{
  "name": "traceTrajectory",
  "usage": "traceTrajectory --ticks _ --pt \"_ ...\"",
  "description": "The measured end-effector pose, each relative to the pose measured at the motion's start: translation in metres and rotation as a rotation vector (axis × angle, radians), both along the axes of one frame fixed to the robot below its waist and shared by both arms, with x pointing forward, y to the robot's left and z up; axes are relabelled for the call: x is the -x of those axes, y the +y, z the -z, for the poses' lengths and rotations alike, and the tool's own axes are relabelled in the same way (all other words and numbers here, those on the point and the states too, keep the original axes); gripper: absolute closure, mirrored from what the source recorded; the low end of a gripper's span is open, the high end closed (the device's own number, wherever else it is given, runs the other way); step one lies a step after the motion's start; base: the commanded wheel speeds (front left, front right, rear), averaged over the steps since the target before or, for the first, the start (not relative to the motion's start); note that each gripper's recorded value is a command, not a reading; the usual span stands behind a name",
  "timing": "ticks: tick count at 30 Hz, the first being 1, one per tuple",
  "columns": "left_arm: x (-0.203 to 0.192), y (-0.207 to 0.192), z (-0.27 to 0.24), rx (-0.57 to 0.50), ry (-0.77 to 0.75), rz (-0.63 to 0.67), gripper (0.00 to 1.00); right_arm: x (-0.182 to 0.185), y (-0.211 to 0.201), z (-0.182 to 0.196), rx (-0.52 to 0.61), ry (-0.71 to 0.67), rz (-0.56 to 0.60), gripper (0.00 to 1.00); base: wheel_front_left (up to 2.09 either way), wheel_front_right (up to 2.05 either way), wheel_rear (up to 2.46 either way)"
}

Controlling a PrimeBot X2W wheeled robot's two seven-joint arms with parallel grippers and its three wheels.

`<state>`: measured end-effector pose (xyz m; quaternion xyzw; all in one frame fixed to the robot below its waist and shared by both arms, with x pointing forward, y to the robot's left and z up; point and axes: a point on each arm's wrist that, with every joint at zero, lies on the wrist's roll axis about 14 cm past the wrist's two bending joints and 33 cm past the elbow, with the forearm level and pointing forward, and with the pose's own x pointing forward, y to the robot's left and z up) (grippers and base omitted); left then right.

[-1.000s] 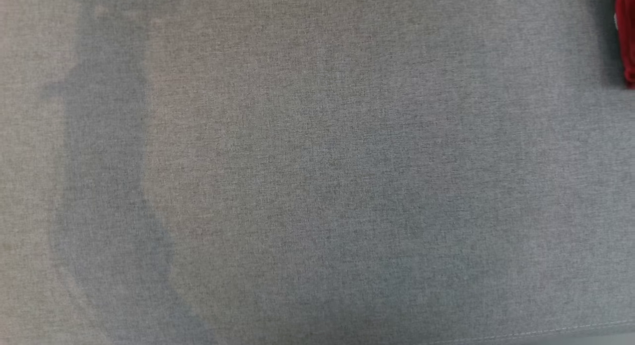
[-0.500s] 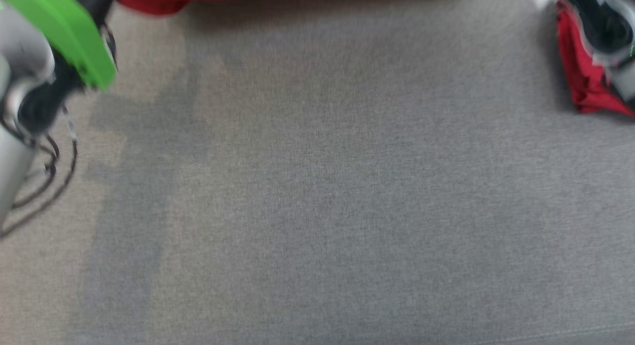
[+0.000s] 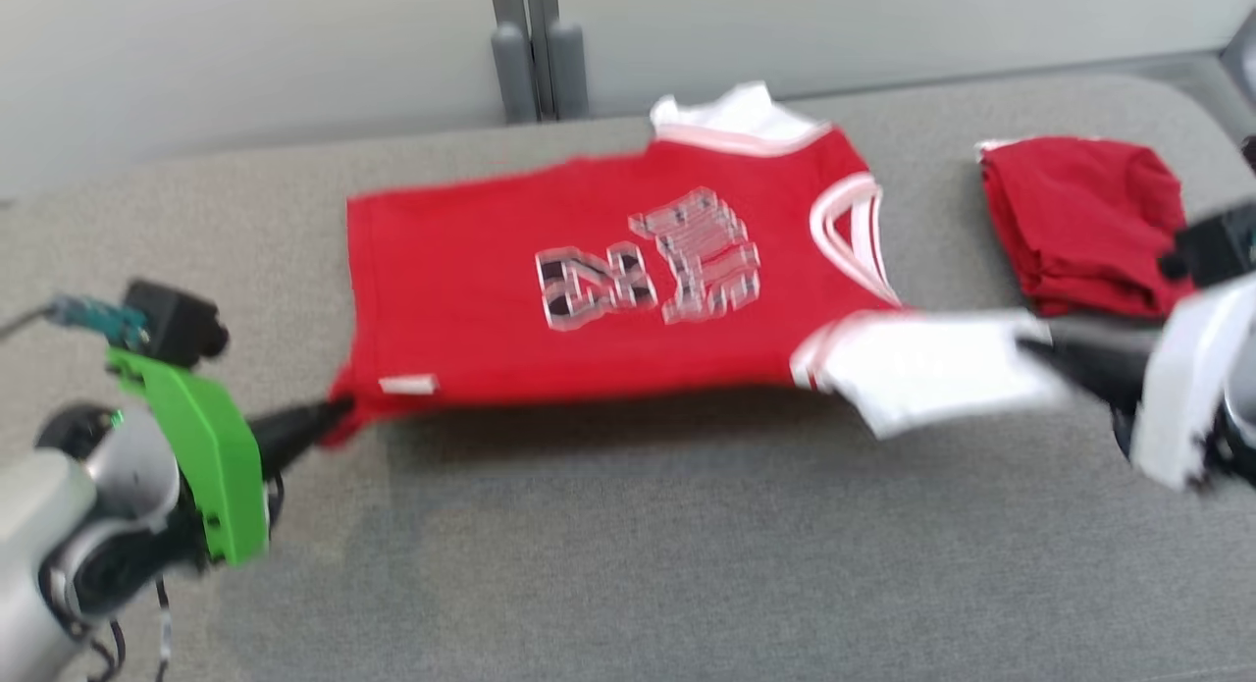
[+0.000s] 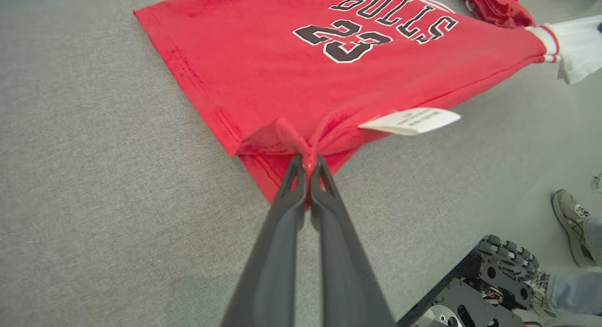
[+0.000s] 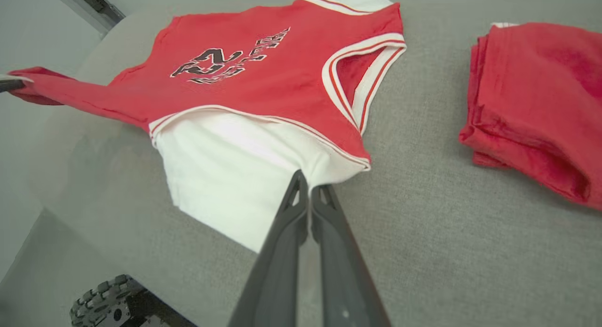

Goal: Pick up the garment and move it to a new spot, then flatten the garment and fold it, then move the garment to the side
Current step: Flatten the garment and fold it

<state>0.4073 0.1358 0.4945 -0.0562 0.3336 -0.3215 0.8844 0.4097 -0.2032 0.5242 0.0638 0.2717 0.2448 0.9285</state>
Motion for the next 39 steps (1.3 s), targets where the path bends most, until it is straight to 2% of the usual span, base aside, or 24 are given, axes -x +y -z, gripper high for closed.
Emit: traceTrajectory --ticks 3,8,12,16,21,27,35,36,37,38,39 --pt "0.030 -0.002 0.004 -0.006 0.066 0.006 1.00 0.043 -0.015 0.015 0.038 0.120 -0.013 1.00 0.00 0.00 0.00" --pt "0.087 -0.004 0.023 -0.041 0.241 0.041 1.00 0.096 -0.022 0.028 0.049 0.248 -0.040 1.00 0.00 0.00 0.00" --pt "0.109 -0.006 0.026 -0.051 0.337 0.063 1.00 0.108 -0.024 0.024 0.042 0.274 -0.050 1.00 0.00 0.00 0.00" --pt "0.108 -0.006 0.030 -0.056 0.401 0.066 1.00 0.099 -0.021 0.022 0.054 0.295 -0.074 1.00 0.00 0.00 0.00" --pt "0.077 -0.008 0.028 -0.055 0.433 0.049 1.00 0.062 -0.014 0.021 0.068 0.321 -0.092 1.00 0.00 0.00 0.00" --pt "0.043 -0.005 0.045 -0.059 0.517 0.011 1.00 0.011 -0.004 0.041 0.069 0.415 -0.079 1.00 0.00 0.00 0.00" --pt "0.014 -0.005 0.073 -0.047 0.551 -0.018 1.00 -0.041 0.018 0.075 0.054 0.490 -0.049 1.00 0.00 0.00 0.00" --pt "0.011 -0.005 0.076 -0.043 0.543 -0.025 0.65 -0.045 0.022 0.078 0.049 0.495 -0.049 1.00 0.00 0.00 0.00" --pt "0.008 -0.003 0.078 -0.040 0.533 -0.035 0.04 -0.048 0.026 0.081 0.044 0.494 -0.047 0.69 0.00 0.00 0.00" --pt "0.006 -0.003 0.079 -0.035 0.528 -0.042 0.00 -0.052 0.029 0.082 0.037 0.485 -0.044 0.16 0.00 0.00 0.00" --pt "0.004 -0.002 0.080 -0.030 0.515 -0.051 0.00 -0.055 0.032 0.082 0.029 0.475 -0.039 0.00 0.00 0.00 0.00"
